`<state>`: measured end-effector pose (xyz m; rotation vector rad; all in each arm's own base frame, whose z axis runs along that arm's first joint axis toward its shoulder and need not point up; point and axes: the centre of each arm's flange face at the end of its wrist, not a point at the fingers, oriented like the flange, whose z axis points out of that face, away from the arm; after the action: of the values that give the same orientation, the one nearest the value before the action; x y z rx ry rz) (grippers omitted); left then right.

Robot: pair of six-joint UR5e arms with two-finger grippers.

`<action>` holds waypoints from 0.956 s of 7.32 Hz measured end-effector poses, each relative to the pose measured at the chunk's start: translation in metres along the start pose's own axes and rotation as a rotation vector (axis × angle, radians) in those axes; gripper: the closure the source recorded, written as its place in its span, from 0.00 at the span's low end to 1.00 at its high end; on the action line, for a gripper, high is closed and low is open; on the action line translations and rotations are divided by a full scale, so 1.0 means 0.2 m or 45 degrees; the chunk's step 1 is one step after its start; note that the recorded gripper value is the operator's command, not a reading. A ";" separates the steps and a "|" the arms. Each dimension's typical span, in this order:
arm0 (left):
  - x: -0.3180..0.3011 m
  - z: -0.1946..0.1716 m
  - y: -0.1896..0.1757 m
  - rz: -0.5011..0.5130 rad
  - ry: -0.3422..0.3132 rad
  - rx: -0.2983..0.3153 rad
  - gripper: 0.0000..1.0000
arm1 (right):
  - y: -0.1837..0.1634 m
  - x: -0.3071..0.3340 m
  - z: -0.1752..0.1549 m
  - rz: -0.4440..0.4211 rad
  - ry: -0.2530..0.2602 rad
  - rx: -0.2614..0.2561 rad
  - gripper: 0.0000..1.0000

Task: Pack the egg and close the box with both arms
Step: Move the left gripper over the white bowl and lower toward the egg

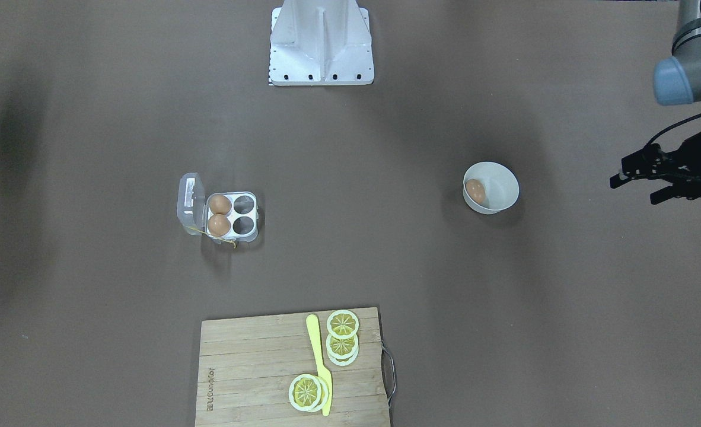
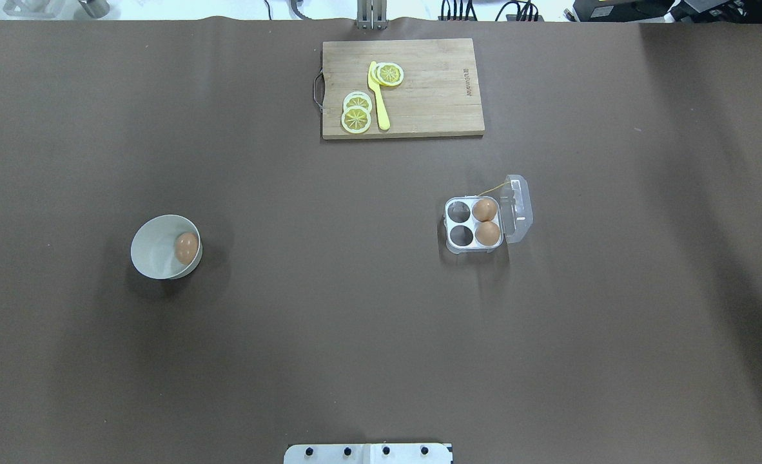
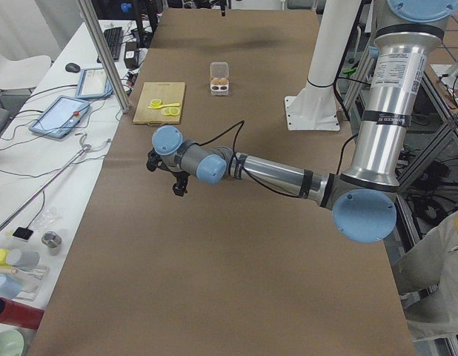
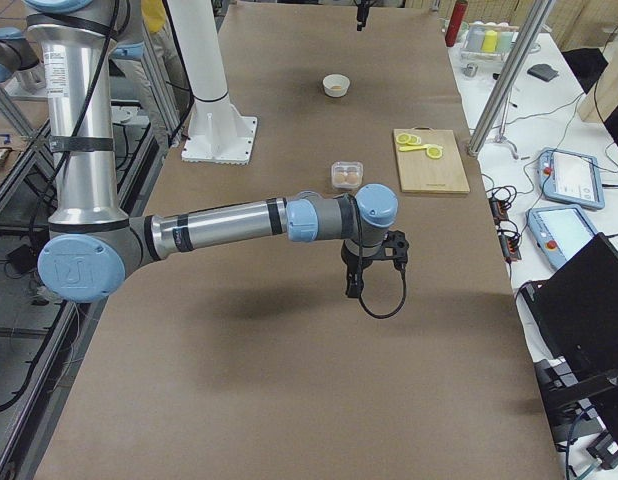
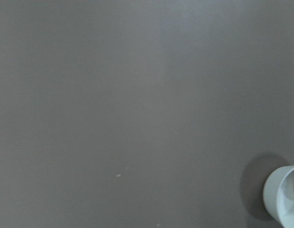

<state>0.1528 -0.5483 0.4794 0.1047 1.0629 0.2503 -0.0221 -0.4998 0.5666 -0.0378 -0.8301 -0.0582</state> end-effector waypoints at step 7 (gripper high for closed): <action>0.74 0.49 -0.01 -0.115 0.008 0.068 0.03 | 0.01 0.01 0.01 0.003 0.002 -0.004 0.00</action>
<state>0.3064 -0.5102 0.4007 0.1035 1.0783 0.1412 -0.0217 -0.4982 0.5692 -0.0415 -0.8285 -0.0568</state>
